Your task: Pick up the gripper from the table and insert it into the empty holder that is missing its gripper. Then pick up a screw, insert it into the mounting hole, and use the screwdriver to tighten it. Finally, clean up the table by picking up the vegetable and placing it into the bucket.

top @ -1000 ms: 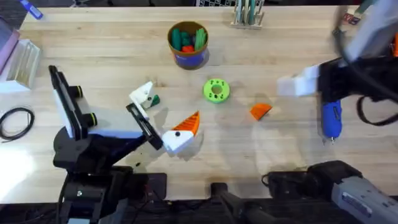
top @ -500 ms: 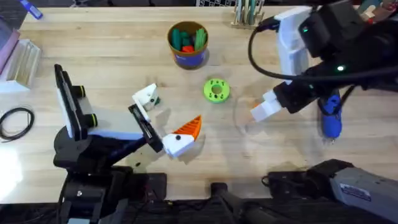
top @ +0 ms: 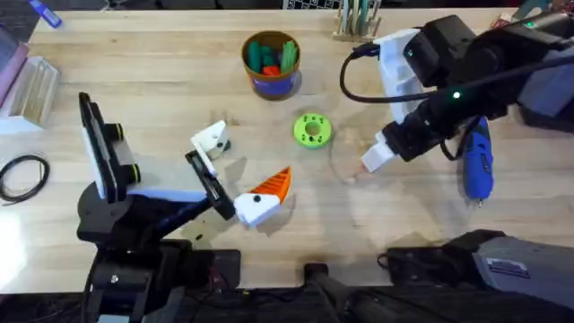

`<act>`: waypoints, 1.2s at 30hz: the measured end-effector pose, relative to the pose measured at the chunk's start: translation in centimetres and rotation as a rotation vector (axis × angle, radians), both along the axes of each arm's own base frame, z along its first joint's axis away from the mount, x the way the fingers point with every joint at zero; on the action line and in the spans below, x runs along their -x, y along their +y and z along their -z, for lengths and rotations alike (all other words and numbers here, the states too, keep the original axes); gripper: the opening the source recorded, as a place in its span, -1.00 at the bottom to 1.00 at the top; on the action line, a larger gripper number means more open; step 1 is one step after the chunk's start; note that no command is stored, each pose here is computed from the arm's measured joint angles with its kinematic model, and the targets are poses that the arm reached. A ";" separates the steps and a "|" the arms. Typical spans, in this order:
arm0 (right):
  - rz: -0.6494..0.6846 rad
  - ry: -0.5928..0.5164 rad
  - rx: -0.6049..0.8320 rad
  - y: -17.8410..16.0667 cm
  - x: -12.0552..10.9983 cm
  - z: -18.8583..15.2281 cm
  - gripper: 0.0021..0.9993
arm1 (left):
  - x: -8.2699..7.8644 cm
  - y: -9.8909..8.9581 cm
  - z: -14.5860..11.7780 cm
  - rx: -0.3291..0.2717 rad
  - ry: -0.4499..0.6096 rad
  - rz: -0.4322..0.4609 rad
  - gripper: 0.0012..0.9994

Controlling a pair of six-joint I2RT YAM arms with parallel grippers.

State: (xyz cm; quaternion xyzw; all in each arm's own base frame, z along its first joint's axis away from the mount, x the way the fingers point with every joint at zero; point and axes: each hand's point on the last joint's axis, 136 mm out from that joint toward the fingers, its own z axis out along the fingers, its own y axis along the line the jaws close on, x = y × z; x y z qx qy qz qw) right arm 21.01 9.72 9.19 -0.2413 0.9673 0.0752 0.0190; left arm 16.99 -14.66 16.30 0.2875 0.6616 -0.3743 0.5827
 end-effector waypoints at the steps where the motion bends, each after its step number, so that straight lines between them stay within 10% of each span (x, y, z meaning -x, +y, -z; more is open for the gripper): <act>1: 0.000 0.001 0.000 0.0 0.0 0.0 0.19 | 0.0 0.0 0.0 0.000 0.000 0.000 0.98; 9: 0.007 0.002 0.004 -0.1 0.0 -0.1 -0.96 | 0.0 0.0 0.0 0.000 0.000 0.000 0.98; 18: 0.014 -0.156 -0.057 0.2 -0.9 -6.1 -0.98 | 0.0 0.0 0.0 0.000 0.000 0.000 0.98; 26: 0.079 -0.488 -0.495 3.1 -4.6 -15.1 -0.98 | 0.0 0.0 0.0 0.000 0.000 0.000 0.98; 36: 0.081 0.034 -0.935 10.7 -5.0 -11.3 -0.98 | 0.0 0.0 0.0 0.000 0.000 0.000 0.98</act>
